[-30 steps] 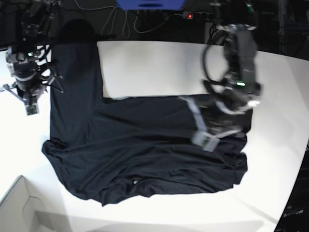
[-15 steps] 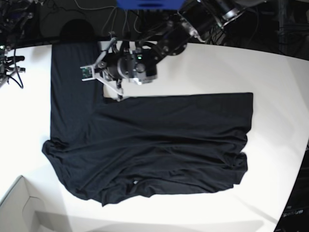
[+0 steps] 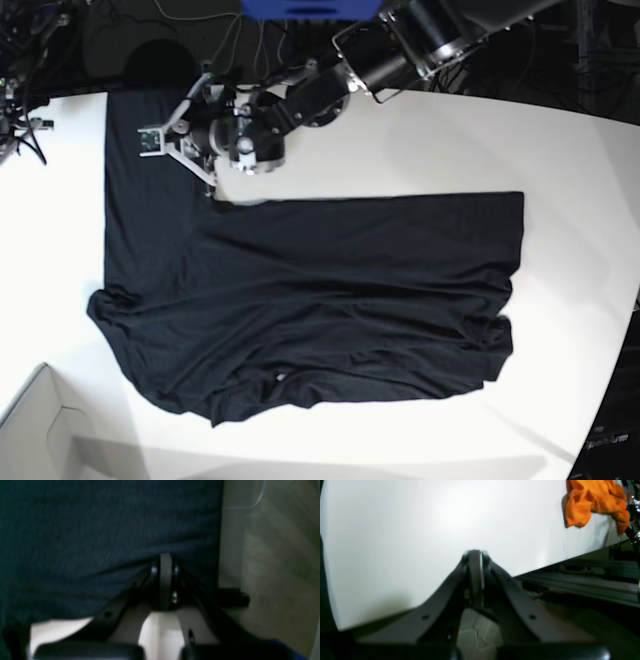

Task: Layout the t-shirt on the table in an organized manner, then fold the t-shirt properly
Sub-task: 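Release the shirt and move the left gripper over the shirt body, then grasp the shirt middle with the left gripper and drag it toward the hem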

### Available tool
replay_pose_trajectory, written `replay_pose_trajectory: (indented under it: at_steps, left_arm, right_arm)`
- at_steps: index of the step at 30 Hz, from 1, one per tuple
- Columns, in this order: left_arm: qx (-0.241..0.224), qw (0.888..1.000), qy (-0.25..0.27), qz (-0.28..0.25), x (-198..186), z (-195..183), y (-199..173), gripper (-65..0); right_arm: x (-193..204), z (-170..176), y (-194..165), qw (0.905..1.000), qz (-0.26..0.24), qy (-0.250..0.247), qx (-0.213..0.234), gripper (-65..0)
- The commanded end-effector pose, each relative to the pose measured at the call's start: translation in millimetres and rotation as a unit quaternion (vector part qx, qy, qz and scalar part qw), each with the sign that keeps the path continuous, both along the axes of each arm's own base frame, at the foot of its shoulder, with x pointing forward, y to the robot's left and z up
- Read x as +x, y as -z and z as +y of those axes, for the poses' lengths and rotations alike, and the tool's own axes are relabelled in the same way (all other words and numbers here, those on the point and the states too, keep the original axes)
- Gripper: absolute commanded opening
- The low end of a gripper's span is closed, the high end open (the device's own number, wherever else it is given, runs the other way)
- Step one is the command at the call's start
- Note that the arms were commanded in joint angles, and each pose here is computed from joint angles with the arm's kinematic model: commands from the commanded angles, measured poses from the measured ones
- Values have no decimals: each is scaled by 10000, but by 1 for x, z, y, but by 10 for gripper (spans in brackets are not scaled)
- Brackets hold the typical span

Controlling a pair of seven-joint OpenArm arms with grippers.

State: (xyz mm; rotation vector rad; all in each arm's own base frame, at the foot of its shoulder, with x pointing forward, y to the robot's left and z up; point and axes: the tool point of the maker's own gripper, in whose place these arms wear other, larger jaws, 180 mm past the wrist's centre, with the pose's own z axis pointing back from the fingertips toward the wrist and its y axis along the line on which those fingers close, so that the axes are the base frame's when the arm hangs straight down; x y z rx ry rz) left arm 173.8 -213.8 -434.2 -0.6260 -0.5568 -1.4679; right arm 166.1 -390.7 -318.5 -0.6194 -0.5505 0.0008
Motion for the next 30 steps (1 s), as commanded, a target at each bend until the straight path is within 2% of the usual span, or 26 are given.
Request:
replay_pose_trajectory:
  at_steps: [1, 6, 9, 13, 18, 22, 27, 30]
  left_arm:
    - [307, 9994, 41, -162, 7, 8, 9, -650]
    - [709, 9967, 109, -386, 12, 23, 31, -650]
    - [1076, 9926, 33, -559, 24, 60, 47, -650]
    - [1239, 9877, -676, -676, 69, 111, 48, -650]
    - [1406, 9734, -1543, -944, 126, 173, 38, -650]
    - [1515, 9650, -1886, -1008, 150, 200, 33, -650]
    - [1578, 9542, -2232, -1214, 188, 225, 17, -650]
    - [1557, 9464, -2555, -1219, 207, 241, 8, -650]
  right_arm:
    - [7, -3, -12, 9997, -147, -116, -158, -650]
    - [7, -2, -11, 9997, -145, -124, -138, -650]
    - [7, -1, -11, 9997, -145, -140, -140, -650]
    - [8, -1, -11, 9997, -150, -142, -135, -650]
    - [9, 6, -7, 9997, -163, -162, -36, -650]
    - [22, 28, 2, 9987, -118, -477, 105, -650]
    - [31, 77, 21, 9947, -97, -867, 547, -650]
    - [37, 115, 29, 9883, -36, -1310, 774, -650]
